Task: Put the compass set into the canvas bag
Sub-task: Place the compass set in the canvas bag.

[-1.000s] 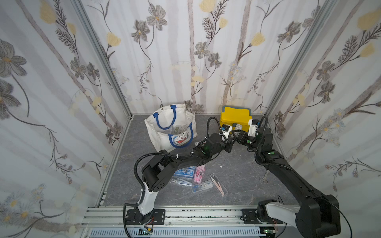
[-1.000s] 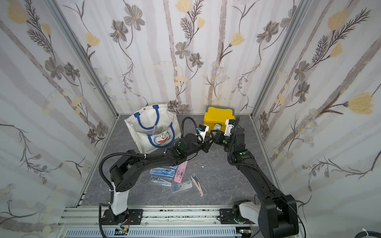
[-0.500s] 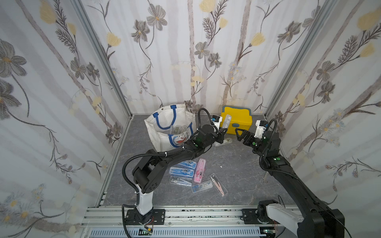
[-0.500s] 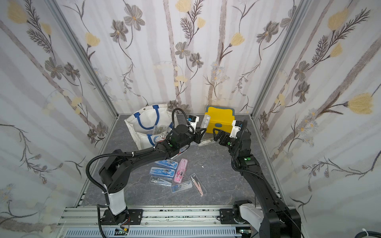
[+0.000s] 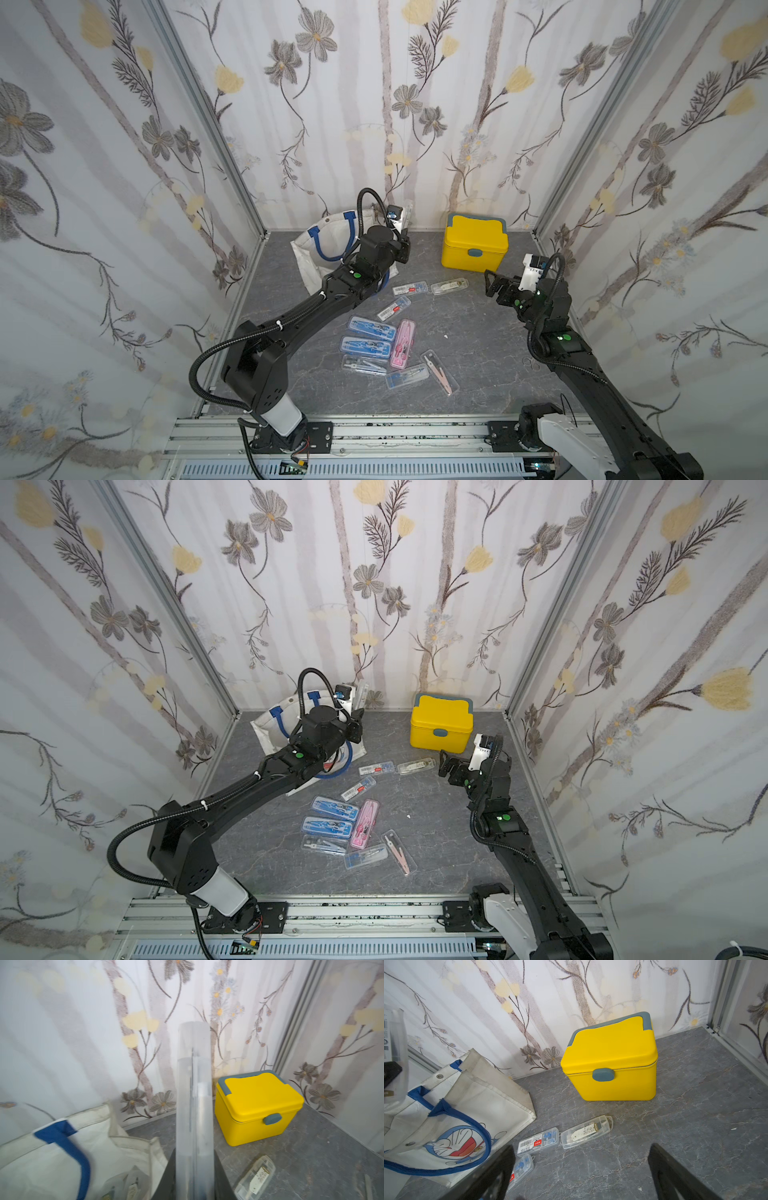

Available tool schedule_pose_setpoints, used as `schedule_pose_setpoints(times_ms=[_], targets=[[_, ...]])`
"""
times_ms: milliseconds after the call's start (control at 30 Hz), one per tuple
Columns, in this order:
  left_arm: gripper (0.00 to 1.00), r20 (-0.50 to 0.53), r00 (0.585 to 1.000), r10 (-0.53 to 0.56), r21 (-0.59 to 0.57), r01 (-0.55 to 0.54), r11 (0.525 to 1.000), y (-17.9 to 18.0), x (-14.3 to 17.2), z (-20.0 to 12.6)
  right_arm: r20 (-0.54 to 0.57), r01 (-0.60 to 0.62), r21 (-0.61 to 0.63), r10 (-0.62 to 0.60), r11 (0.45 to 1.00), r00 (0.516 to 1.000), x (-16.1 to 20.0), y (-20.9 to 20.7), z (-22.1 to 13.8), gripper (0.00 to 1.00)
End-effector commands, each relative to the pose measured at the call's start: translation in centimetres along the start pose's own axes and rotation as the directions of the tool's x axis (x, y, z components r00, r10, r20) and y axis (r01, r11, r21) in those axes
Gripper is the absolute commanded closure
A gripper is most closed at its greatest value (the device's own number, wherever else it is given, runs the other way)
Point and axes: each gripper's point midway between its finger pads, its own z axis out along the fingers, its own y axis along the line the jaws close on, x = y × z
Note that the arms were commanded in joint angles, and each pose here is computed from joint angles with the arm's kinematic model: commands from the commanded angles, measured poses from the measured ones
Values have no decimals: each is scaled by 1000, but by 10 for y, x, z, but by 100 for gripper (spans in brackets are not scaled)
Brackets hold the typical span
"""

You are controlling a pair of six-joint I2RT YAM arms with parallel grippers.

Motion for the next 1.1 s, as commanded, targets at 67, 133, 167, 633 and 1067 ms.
schedule_pose_setpoints(times_ms=[67, 133, 167, 633, 1067], targets=[[86, -83, 996, 32, -127, -42, 991, 53, 14, -15, 14, 86, 7, -86, 996, 996, -2, -1, -1, 0], [86, -138, 990, 38, -158, -60, 986, 69, 33, -17, -16, 92, -4, -92, 996, 996, 4, 0, 2, 0], [86, -155, 987, 43, -174, -70, 982, 75, 38, -18, -29, 93, -12, -93, 996, 995, 6, 1, 4, 1], [84, -469, 873, 137, -213, -262, 941, 145, 95, -3, -88, 80, -51, -85, 995, 993, 26, 2, 11, 1], [83, -729, 647, 222, -68, -391, 918, 153, 177, 42, -90, 68, -28, -70, 997, 993, 28, -2, 8, 1]])
